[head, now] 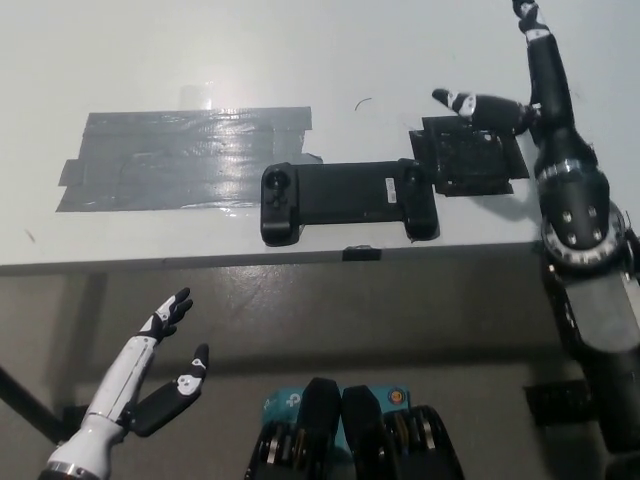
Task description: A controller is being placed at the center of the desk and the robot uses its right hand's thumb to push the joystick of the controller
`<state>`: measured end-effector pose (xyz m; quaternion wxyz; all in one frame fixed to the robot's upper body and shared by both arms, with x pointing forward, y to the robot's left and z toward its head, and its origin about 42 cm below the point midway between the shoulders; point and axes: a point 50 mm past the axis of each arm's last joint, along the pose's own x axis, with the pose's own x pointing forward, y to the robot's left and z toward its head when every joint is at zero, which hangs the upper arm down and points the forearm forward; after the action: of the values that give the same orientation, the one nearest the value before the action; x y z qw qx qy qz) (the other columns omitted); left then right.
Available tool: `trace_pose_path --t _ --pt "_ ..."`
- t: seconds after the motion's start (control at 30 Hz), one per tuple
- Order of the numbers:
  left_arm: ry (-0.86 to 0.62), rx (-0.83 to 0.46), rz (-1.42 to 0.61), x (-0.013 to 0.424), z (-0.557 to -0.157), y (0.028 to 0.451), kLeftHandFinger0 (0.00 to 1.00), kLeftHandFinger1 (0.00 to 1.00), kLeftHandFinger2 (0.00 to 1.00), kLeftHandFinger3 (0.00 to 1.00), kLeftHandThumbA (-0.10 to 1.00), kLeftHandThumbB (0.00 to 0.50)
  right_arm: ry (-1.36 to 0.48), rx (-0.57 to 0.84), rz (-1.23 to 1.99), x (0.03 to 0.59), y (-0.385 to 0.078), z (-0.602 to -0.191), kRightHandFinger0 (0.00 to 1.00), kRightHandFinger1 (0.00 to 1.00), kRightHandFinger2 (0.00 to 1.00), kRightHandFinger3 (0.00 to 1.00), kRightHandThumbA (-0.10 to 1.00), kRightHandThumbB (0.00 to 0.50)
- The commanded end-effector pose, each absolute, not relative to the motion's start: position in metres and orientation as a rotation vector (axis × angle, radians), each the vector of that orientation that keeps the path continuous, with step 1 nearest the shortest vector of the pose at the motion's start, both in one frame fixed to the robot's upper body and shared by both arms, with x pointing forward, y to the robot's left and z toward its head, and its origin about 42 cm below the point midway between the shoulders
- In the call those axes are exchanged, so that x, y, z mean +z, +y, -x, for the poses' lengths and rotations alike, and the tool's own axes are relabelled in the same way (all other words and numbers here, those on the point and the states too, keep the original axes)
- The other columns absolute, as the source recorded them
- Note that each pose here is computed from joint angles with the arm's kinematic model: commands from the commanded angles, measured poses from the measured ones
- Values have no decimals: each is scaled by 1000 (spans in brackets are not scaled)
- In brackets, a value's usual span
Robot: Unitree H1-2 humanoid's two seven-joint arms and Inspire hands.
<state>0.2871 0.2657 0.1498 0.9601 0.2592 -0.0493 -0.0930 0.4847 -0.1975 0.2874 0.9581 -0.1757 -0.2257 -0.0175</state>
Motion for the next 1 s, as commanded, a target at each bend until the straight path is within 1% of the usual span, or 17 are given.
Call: trace_pose_path --t 0.0,0.03,0.07,0.1,0.2,0.23,0.3,0.37,0.43,0.47,0.5,0.6,0.63,0.7,0.77,0.83,0.97 --pt "-136 -204 -514 155 -286 263 1000 1000 1000 1000 457 15 -701 92 231 337 -188 -397 1000 1000 1000 1000 1000 272" --pt "-128 -203 -509 153 -284 263 1000 1000 1000 1000 457 15 -698 103 207 327 -187 -382 1000 1000 1000 1000 1000 259" --pt "-130 -195 -483 151 -283 263 1000 1000 1000 1000 479 20 -699 120 183 318 -186 -366 1000 1000 1000 1000 1000 262" --pt "-128 -194 -476 149 -282 262 1000 1000 1000 1000 527 14 -692 123 182 312 -187 -360 1000 1000 1000 1000 1000 256" --pt "-141 -161 -363 144 -277 258 1000 1000 1000 1000 786 41 -637 141 172 273 -189 -323 1000 1000 1000 1000 1000 228" --pt "-137 -158 -348 142 -275 257 1000 1000 1000 1000 801 44 -621 141 170 267 -189 -319 1000 1000 1000 1000 1000 226" --pt "-158 -135 -318 141 -274 253 1000 1000 1000 1000 916 59 -571 127 174 248 -190 -310 1000 1000 1000 1000 1000 257" --pt "-183 -100 -263 138 -271 247 1000 1000 1000 1000 993 70 -490 107 133 226 -191 -303 1000 1000 1000 1000 1000 268" --pt "-185 -89 -223 136 -268 242 1000 1000 1000 1000 1000 77 -443 88 119 212 -193 -299 1000 1000 1000 1000 1000 266" --pt "-214 -79 -183 135 -267 239 1000 1000 1000 1000 1000 51 -406 78 96 201 -192 -296 1000 1000 1000 1000 1000 250" --pt "-223 -73 -164 134 -266 237 1000 1000 1000 1000 1000 41 -376 77 75 193 -192 -293 1000 1000 1000 1000 1000 234" --pt "-256 -27 -112 129 -265 235 1000 1000 1000 1000 1000 32 -265 101 44 156 -181 -287 1000 1000 1000 1000 1000 211" --pt "-254 -20 -105 127 -264 235 1000 1000 1000 1000 1000 46 -254 107 38 151 -180 -285 1000 1000 1000 1000 1000 222" --pt "-259 -8 -98 125 -265 234 1000 1000 1000 1000 1000 38 -232 121 36 137 -173 -283 1000 1000 1000 1000 1000 235" --pt "-252 0 -78 124 -266 232 1000 1000 1000 1000 1000 59 -206 145 65 124 -166 -282 1000 1000 1000 1000 1000 212" --pt "-251 8 -76 125 -267 233 1000 1000 1000 1000 1000 50 -195 167 85 118 -159 -284 1000 1000 1000 1000 1000 214" --pt "-258 7 -94 123 -270 233 1000 1000 1000 1000 1000 78 -183 188 79 111 -154 -286 1000 1000 1000 1000 1000 226"
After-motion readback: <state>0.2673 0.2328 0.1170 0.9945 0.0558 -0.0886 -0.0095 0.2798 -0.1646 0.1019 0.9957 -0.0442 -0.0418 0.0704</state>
